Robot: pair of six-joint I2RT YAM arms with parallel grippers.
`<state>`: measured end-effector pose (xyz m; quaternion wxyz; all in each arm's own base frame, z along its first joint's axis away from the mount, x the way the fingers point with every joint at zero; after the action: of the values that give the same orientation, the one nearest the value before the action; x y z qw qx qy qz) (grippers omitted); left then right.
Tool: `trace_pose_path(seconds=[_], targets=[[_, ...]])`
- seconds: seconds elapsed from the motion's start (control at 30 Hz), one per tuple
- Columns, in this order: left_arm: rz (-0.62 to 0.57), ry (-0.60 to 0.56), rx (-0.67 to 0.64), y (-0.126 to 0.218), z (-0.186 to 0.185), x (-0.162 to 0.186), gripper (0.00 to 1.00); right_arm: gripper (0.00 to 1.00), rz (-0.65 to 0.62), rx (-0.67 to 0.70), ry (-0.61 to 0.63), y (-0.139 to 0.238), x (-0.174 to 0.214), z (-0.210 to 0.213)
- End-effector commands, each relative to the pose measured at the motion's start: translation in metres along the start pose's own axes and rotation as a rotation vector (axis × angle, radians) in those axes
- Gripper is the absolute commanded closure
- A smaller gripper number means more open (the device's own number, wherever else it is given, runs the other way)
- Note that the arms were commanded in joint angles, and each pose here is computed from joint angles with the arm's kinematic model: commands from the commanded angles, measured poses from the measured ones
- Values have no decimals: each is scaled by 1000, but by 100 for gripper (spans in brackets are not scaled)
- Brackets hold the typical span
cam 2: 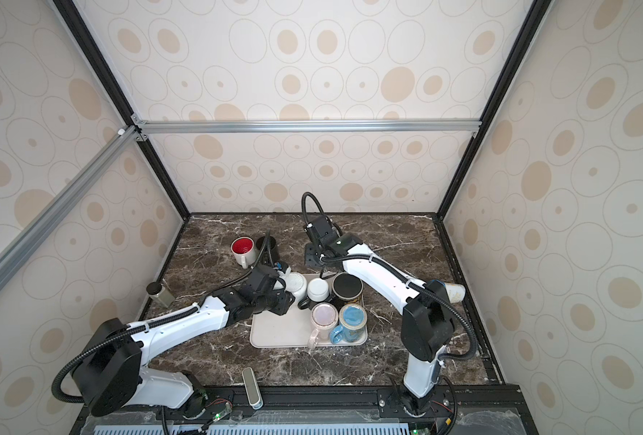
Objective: Turn the mug right side up
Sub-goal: 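Move the left gripper over the upside-down white mug while the right gripper nears the tray, then lower the left gripper onto the white mug's base and close on it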
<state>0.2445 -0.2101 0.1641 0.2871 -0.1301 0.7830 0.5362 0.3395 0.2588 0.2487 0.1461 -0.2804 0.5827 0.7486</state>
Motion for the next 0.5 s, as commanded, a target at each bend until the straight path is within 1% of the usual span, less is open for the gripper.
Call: trace_pose_path(seconds=[0.0, 0.13, 0.27, 0.47], targets=[[0, -31, -23, -1, -6, -7, 49, 64, 28, 13, -11, -6, 8, -2], [6, -26, -40, -6, -6, -8, 50, 64, 27, 14, -10, -7, 9, -3], [32, -26, -88, -11, -3, -7, 57, 64, 34, 14, -10, -10, 12, -3], [59, -30, -128, -17, -1, -7, 59, 64, 38, 18, -10, -12, 16, -6]])
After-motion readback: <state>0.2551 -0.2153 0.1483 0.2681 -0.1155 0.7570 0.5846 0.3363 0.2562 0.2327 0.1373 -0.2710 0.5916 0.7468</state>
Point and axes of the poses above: each gripper's point midway between its finger pads, its own y axis back along the fingers, its own z axis along the line the jaws close on, x = y × z, the point moved 8 cm from there along y, back along the fingers, and after that the axes turned 10 degrees about y, right-handed, at the moved point
